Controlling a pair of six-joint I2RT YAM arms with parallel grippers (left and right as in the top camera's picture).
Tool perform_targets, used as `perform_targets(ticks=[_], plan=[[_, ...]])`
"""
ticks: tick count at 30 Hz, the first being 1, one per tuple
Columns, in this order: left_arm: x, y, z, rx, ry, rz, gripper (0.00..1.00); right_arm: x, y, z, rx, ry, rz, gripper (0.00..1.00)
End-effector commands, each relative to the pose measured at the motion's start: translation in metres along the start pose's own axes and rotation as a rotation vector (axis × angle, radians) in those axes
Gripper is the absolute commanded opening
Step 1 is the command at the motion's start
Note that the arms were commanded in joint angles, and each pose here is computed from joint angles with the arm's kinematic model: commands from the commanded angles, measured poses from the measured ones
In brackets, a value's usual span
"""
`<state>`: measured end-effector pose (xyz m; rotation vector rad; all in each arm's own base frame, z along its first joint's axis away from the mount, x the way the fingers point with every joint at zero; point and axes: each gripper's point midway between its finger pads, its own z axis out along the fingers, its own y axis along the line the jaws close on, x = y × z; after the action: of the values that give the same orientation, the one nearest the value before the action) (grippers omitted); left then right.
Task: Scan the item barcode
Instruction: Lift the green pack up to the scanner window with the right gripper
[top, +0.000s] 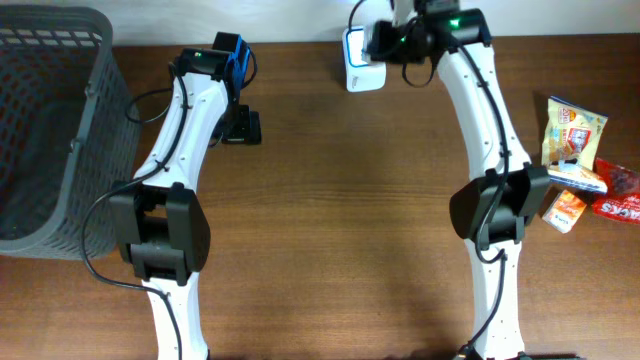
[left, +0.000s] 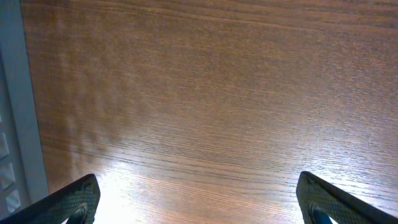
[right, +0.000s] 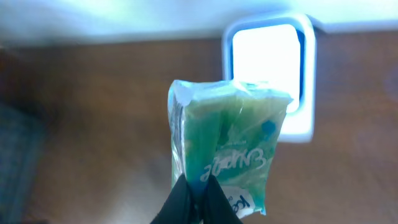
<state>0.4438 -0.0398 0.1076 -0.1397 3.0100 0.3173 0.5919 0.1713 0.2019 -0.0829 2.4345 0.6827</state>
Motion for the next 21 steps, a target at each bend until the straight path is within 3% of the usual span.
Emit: perform_targets(ticks=[1, 12, 21], plan=[[-0.002, 0.005, -0.005, -0.006, -0.02, -0.022, 0.99, -0.002, 0.023, 0.017, -0.161, -0.014, 0.095, 0.04], [-0.006, 0.004, -0.005, -0.002, -0.034, -0.026, 0.99, -0.002, -0.012, 0.063, -0.236, -0.064, 0.447, 0.04], [-0.006, 0.004, -0.005, -0.002, -0.036, -0.026, 0.99, -0.004, -0.032, 0.06, -0.248, -0.064, 0.504, 0.04]])
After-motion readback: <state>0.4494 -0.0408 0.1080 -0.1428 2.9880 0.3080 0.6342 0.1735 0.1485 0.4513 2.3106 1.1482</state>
